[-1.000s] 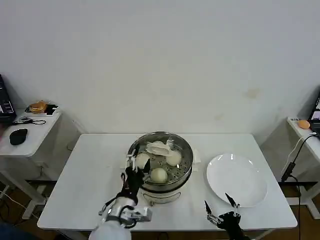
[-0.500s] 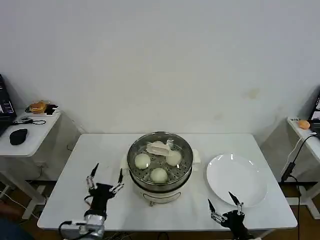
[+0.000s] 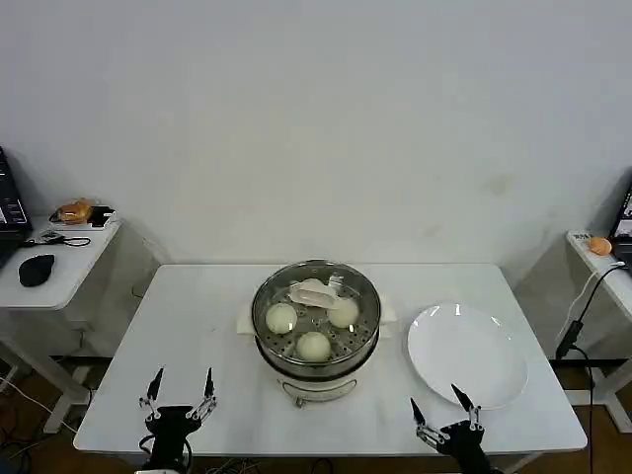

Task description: Take steamed baozi put them in steamer then cover it.

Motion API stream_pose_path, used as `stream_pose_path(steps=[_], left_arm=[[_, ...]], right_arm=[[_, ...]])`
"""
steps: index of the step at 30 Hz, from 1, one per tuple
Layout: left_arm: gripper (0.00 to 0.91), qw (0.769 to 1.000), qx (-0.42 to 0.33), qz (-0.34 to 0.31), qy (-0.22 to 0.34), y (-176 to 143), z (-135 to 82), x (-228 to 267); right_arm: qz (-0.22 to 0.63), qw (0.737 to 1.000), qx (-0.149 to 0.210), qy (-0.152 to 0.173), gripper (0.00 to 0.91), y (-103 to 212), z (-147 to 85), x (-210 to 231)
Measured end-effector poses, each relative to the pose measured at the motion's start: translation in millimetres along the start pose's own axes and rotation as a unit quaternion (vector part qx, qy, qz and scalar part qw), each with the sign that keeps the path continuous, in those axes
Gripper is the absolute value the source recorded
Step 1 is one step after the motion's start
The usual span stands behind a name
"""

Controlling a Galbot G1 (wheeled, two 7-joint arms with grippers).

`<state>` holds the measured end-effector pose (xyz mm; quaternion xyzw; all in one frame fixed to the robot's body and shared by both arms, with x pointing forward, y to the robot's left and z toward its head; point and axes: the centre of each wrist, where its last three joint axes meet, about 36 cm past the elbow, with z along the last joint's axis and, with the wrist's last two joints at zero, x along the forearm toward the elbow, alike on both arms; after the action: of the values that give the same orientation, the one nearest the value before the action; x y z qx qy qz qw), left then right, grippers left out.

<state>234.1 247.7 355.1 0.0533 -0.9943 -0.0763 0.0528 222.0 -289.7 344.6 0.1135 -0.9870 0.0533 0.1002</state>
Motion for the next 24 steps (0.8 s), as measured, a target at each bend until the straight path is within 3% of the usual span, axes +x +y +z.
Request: stream_pose_path(steps=[24], left_arm=[[0.907,1.0,0.012,-0.007,0.017,-1,11,14]], right_arm=[[-0.008,1.0,-0.008,0.002,0.907,7,5,-4]])
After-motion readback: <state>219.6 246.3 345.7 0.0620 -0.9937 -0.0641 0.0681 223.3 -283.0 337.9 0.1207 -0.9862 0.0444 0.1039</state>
